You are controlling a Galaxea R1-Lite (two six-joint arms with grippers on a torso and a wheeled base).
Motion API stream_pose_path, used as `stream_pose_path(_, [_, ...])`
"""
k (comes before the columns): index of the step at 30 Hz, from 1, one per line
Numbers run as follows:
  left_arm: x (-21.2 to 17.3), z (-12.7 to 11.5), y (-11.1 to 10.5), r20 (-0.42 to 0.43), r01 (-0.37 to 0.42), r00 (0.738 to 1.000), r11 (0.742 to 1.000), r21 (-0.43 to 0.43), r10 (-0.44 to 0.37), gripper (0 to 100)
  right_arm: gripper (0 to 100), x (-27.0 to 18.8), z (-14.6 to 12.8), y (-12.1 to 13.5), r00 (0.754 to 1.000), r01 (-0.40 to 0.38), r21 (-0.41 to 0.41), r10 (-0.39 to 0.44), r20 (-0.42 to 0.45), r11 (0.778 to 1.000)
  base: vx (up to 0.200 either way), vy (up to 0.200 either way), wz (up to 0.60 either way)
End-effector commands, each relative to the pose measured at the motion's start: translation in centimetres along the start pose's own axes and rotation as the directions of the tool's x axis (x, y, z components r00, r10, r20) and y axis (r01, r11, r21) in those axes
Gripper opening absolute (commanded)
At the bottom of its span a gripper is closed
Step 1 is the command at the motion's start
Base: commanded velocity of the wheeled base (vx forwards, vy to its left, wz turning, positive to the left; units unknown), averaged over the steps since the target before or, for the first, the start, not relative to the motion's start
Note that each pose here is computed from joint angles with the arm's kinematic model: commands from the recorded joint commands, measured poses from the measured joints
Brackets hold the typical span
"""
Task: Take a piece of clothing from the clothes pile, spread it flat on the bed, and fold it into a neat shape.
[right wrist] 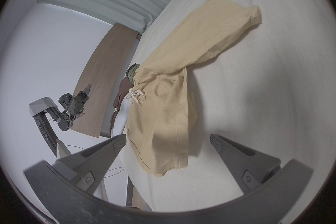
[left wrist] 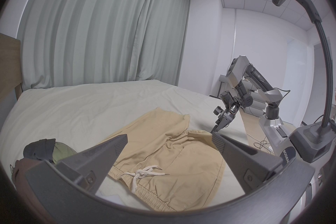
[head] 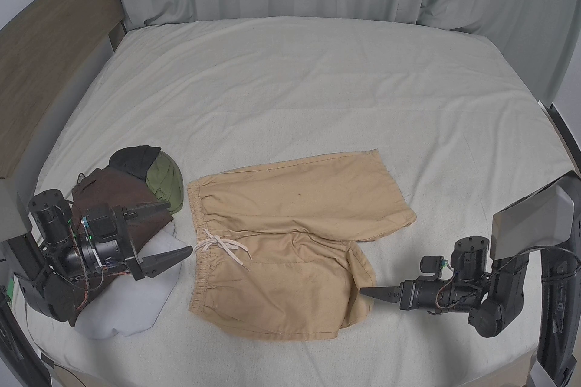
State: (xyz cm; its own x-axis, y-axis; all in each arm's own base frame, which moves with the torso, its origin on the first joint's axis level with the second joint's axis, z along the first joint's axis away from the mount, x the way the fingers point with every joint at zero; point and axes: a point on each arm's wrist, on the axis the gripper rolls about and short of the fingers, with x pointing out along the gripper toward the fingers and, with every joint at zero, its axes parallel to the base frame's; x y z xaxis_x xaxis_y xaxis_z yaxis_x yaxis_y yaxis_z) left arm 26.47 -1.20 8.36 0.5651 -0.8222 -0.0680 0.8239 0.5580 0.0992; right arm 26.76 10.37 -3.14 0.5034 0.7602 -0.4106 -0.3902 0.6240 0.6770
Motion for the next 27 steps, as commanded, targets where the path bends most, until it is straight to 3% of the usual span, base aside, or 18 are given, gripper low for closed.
stream_pose_path(1, [0.0, 0.0, 0.0, -0.001, 0.000, 1.000, 1.000, -0.001, 0.000, 100, 100, 0.8, -0.8, -0.5, 1.000, 0.003, 0.010, -0.002, -0.030, 1.000, 0.000, 0.000, 0.00])
stream_pose_path(14, [0.0, -0.1, 0.0, -0.002, 0.000, 1.000, 1.000, -0.002, 0.000, 100, 100, 1.5, -1.4, 0.2, 0.998, -0.019, 0.000, 0.019, -0.061, 1.000, 0.000, 0.000, 0.00])
stream_pose_path(27, [0.0, -0.1, 0.0, -0.003, 0.002, 1.000, 1.000, -0.005, -0.002, 100, 100, 0.1, -1.5, 2.8, 0.993, -0.085, -0.030, 0.082, -0.085, 0.996, 0.000, 0.000, 0.00])
